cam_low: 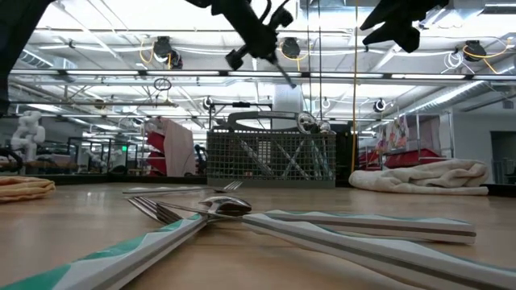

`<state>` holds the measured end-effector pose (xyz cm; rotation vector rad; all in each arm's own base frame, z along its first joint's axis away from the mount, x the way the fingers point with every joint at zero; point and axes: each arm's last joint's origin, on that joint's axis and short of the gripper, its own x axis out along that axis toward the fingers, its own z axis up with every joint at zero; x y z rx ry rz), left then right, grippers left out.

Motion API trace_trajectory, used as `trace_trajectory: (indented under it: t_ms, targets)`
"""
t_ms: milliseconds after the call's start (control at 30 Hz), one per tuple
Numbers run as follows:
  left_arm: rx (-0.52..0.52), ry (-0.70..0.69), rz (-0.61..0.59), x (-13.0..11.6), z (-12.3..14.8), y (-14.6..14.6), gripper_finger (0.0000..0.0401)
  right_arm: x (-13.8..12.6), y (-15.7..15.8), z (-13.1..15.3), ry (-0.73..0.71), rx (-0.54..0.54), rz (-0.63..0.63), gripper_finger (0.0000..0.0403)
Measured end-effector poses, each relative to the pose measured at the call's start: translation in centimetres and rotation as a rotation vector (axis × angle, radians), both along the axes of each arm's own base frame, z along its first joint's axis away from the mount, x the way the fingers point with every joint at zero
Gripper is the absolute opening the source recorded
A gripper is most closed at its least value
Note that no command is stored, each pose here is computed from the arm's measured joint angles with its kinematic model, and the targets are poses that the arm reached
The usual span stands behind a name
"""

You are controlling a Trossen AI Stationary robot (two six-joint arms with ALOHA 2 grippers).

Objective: Sort silverware
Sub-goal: Put the top blue table knife into the gray silverware rack

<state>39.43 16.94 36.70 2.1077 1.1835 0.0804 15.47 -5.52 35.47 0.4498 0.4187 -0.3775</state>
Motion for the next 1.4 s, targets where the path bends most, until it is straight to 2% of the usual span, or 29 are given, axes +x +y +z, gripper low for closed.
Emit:
trace_trajectory:
  t_ms: [133, 367, 567, 700, 967, 1400]
  targets:
    - [0.085, -0.027, -0.092, 0.3, 1.0, 0.1, 0.0022, 0.0, 0.0, 0.0, -0.005, 0.016, -0.009, 0.0153]
    - [0.209, 0.11, -0.169, 0.0, 1.1, 1.0, 0.0022, 0.0, 0.0, 0.0, -0.005, 0.016, -0.009, 0.0153]
    - [0.256, 0.17, -0.225, -0.1, 0.8, 1.4, 0.0022, 0.0, 0.0, 0.0, -0.004, 0.014, -0.008, 0.0153]
    - [0.24, 0.223, -0.243, 0.2, -1.1, 1.5, 0.0022, 0.0, 0.0, 0.0, -0.002, 0.008, -0.004, 0.0153]
    - [0.255, 0.205, -0.207, 1.5, -5.1, 2.5, 0.0022, 0.0, 0.0, 0.0, 0.003, -0.006, 0.001, 0.0153]
    - [0.213, 0.283, -0.166, 2.5, -8.8, 4.0, 0.0022, 0.0, 0.0, 0.0, 0.007, -0.017, 0.007, 0.0153]
